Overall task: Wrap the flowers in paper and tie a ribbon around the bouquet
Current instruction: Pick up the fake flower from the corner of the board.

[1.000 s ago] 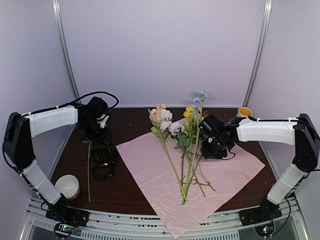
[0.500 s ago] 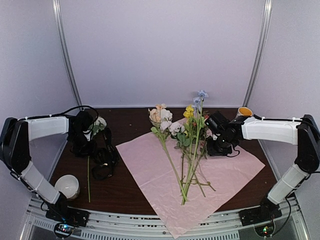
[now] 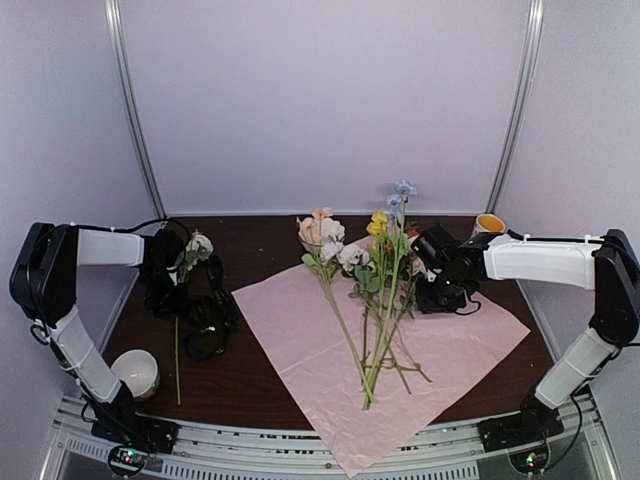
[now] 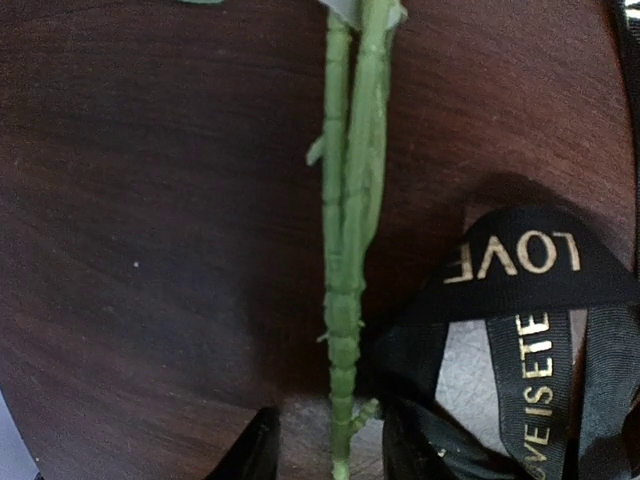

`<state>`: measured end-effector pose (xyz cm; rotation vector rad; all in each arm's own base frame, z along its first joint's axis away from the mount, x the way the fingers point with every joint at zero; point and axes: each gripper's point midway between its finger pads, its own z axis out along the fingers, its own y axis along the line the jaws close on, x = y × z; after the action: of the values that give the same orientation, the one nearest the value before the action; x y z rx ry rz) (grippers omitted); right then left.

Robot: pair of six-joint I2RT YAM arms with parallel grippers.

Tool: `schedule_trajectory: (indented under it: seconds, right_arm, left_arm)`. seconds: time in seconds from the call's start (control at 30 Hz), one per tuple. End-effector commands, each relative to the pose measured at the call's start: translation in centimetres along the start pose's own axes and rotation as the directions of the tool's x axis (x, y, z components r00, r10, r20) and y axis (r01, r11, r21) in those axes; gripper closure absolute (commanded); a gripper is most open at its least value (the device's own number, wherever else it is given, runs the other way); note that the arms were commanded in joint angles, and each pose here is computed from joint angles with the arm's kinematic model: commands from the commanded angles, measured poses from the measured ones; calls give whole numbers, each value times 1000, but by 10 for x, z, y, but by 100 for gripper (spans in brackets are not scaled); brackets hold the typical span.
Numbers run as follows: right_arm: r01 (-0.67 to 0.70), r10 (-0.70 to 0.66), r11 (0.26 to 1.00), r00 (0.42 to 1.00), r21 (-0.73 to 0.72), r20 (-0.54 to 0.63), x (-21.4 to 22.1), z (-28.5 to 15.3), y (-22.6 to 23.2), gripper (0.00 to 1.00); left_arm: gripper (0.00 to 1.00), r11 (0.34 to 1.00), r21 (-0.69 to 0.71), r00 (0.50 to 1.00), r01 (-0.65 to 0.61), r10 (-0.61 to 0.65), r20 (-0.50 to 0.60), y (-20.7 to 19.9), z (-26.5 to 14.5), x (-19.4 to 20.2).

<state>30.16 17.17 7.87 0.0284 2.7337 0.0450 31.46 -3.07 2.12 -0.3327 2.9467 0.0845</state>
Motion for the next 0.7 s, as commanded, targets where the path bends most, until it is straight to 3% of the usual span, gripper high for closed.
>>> schedule_trajectory:
  seconds: [0.0,0.17,0.33,0.5,0.63,0.67]
  right_arm:
    - [5,-6,999,1000,33,11,-1,-1,-9,71]
    - [2,-2,1000,1000,25,20,-6,-4,-6,71]
    - [-5,4,1000,999,23,34,-8,-11,-8,71]
    - [-12,10,999,998,37,62,-10,-23,-16,71]
    - [-36,33,999,996,37,86,-8,-29,-22,71]
    - [-43,40,999,995,31,90,-8,-30,-23,71]
  left_arm:
    - [62,1000,26,1000,6,-7,13,-4,7,-5]
    - [62,999,46,1000,0,1,-24,-5,9,-6]
    - [73,997,70,996,-35,40,-73,-8,11,3]
    - [73,995,78,986,-60,71,-151,-10,14,12]
    - [100,995,80,986,-57,69,-155,-10,14,12]
    - [100,996,73,987,-52,62,-147,-9,13,10]
